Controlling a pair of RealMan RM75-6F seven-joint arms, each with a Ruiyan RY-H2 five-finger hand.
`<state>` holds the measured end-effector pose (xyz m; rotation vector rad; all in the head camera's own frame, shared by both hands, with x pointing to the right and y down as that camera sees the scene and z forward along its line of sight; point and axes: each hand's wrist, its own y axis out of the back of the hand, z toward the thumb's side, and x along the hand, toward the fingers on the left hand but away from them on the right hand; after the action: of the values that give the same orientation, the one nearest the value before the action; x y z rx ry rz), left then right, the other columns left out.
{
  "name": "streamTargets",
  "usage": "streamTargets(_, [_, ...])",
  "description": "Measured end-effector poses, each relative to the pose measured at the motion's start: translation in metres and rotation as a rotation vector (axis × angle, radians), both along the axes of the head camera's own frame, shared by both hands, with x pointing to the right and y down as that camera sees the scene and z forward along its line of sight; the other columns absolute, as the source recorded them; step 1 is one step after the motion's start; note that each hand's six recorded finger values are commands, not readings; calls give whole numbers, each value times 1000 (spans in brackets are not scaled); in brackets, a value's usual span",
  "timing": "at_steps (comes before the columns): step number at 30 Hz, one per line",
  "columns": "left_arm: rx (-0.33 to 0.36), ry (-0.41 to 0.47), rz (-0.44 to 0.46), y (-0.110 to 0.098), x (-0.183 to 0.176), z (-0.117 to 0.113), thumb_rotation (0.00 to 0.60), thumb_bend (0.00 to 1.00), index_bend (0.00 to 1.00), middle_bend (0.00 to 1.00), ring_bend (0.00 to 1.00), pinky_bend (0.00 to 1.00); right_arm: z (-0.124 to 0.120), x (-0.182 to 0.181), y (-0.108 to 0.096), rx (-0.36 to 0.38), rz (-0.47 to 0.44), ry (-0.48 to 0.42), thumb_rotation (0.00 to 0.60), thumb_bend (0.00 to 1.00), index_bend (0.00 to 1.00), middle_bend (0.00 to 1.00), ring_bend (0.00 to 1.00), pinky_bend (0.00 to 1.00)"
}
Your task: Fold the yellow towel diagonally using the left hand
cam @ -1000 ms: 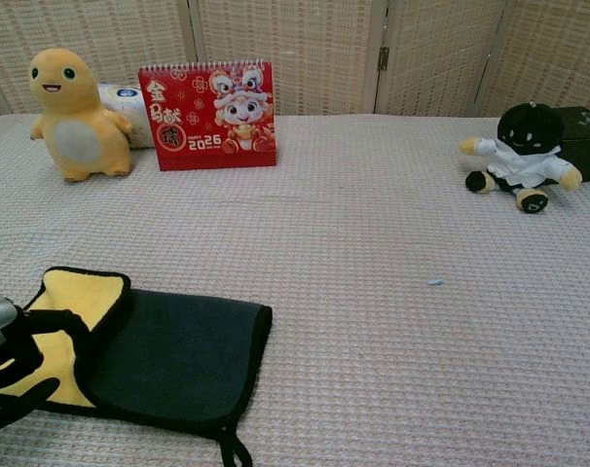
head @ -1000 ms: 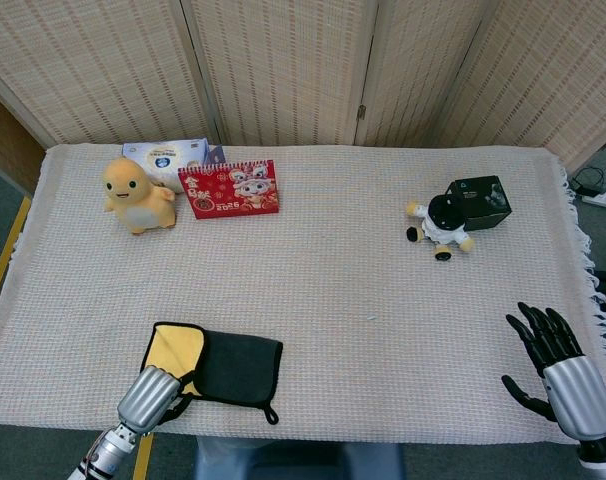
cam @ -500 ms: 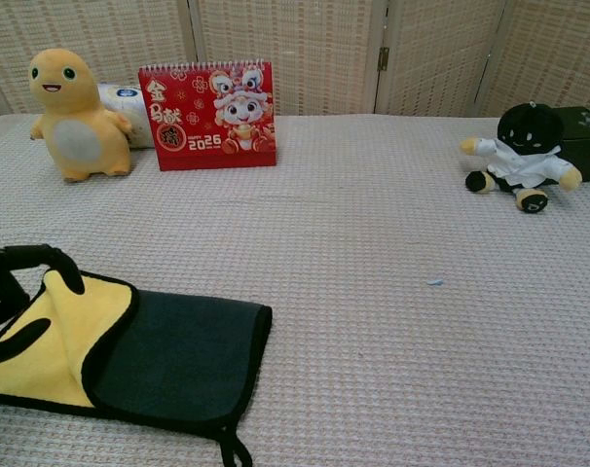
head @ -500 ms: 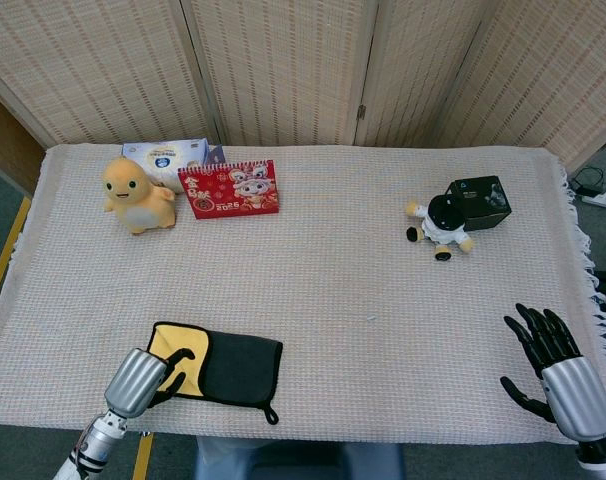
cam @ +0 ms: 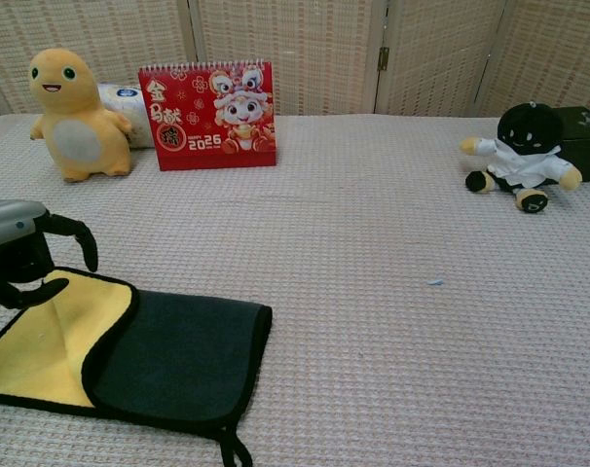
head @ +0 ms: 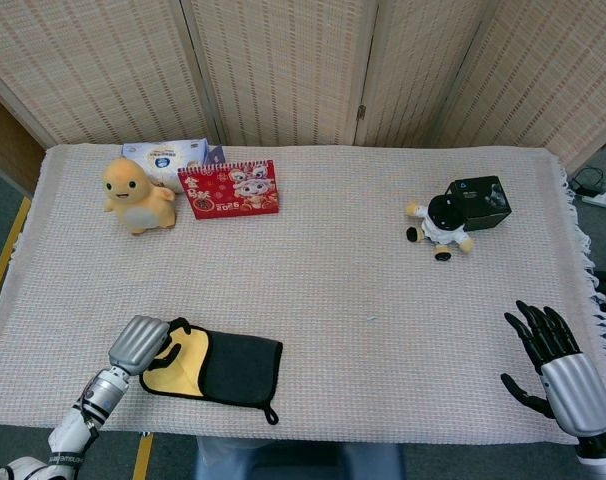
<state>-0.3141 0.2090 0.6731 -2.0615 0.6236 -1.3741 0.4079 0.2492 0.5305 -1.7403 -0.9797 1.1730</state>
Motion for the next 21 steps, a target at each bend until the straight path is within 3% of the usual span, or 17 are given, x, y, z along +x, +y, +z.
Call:
streamTargets(8, [-27, -7, 27, -21, 19, 12, 600, 536, 375, 1000, 1000, 1000, 2, 3, -3, -8, 14, 2, 600, 326, 0, 0, 0, 0])
streamTargets(21, [-73, -57, 72, -25, 31, 38, 600, 536, 405, 1000, 1000, 1000, 2, 6, -5, -9, 22, 1, 600, 325, 0, 0, 0, 0])
